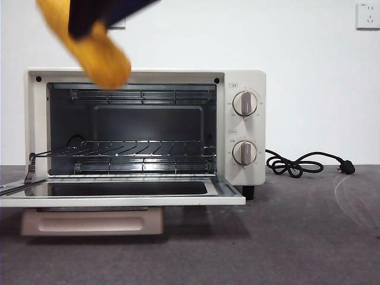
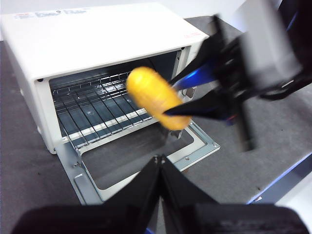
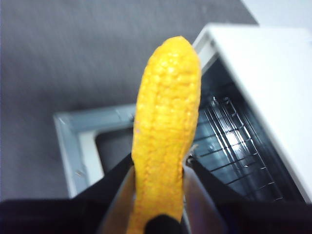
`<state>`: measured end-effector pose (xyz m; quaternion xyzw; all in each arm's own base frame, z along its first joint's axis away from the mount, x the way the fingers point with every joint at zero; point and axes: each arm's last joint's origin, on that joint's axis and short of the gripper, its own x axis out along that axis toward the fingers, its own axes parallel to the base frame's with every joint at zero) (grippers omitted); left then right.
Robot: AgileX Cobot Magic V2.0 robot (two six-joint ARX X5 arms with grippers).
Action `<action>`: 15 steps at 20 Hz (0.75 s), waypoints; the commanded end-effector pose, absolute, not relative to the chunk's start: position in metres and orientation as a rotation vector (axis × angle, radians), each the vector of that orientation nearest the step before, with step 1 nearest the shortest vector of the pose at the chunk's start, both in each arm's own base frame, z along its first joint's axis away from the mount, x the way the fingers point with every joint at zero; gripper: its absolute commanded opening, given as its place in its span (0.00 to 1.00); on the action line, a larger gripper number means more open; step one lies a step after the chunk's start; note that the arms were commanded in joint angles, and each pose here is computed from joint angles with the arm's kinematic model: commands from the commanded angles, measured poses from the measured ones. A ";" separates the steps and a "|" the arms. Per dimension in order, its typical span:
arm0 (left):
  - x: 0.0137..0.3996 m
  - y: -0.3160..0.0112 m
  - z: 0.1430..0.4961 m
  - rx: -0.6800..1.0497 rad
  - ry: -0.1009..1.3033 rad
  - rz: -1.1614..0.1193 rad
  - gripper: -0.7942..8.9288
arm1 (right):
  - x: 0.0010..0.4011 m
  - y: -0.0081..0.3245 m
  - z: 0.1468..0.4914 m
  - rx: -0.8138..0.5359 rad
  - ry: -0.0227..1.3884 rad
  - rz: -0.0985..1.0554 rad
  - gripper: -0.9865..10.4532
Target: Take the corn from the table,put the corn in the oven
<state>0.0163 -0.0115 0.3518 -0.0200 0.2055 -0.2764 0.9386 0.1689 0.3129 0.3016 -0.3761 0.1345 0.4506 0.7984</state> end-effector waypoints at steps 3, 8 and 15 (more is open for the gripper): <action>0.008 -0.006 0.362 -0.058 0.388 -0.567 0.08 | 0.185 0.333 0.270 -1.054 0.229 0.836 0.08; 0.003 -0.003 0.368 -0.062 0.374 -0.569 0.08 | 0.200 0.349 0.245 -1.199 0.169 0.694 0.08; 0.001 -0.002 0.366 -0.053 0.405 -0.565 0.08 | 0.219 0.360 0.229 -1.267 0.072 0.657 0.08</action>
